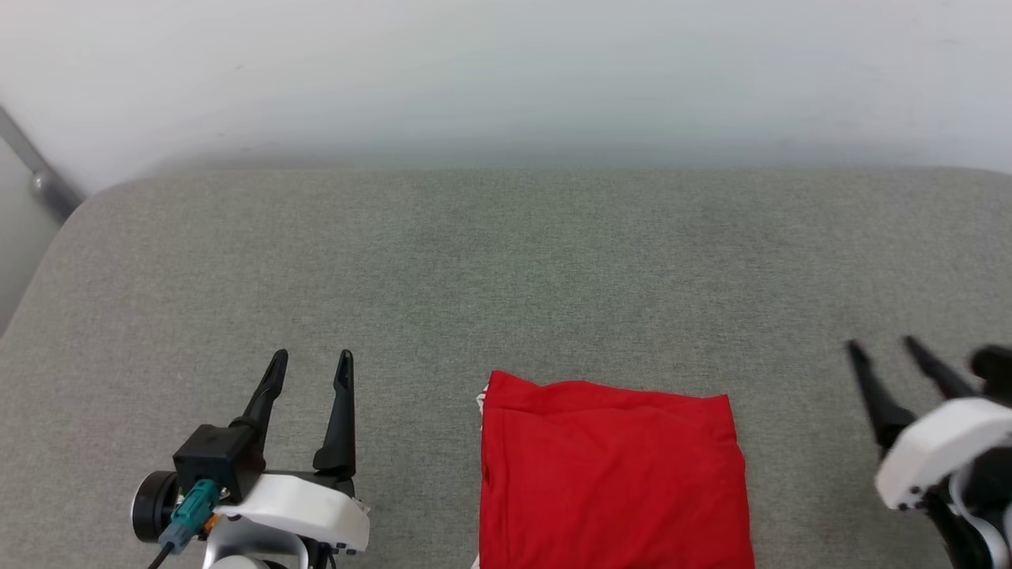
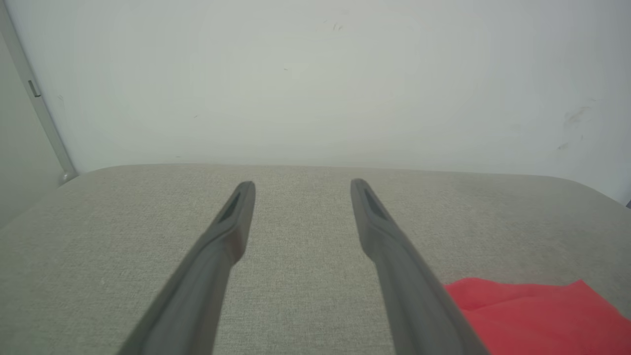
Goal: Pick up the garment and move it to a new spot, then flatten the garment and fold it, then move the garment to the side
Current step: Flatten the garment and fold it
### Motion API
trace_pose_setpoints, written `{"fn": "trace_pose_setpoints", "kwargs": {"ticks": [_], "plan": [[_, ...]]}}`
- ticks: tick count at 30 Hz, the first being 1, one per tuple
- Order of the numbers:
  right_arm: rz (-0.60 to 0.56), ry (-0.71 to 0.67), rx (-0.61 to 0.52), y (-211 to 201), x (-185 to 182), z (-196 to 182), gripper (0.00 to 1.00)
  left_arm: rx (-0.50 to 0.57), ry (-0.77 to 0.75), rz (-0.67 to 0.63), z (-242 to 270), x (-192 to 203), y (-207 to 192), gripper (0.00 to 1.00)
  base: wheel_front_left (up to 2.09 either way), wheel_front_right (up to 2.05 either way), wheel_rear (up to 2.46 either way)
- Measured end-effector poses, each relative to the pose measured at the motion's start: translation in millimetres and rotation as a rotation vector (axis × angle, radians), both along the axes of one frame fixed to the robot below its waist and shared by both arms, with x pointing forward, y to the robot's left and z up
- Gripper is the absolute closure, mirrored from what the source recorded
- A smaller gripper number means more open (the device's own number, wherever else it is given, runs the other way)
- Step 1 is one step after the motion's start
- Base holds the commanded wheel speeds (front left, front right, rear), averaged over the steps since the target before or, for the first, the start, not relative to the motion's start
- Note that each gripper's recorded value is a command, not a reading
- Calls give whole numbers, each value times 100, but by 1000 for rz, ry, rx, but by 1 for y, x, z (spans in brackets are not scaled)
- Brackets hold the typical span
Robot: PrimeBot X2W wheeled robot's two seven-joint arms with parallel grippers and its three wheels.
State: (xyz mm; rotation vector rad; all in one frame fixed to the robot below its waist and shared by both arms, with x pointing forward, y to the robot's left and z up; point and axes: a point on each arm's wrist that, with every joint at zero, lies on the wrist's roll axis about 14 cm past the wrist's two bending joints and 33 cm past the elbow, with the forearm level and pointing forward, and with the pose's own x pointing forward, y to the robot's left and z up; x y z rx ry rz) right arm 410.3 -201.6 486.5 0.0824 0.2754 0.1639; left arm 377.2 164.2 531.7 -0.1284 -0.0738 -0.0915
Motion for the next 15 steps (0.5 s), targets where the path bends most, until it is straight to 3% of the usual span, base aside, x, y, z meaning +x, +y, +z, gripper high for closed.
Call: {"fn": "trace_pose_setpoints", "kwargs": {"ticks": [4,8,15], "plan": [[-105,-163,-64,-28,-13,26,0,-1,-6,12,1,-1,3,0,0,0,0],[-111,-268,-43,-17,-30,43,0,0,-2,15,-1,-5,4,0,0,0,0],[-70,-298,-7,13,-64,52,0,11,21,14,-6,-20,4,0,0,0,0]]}}
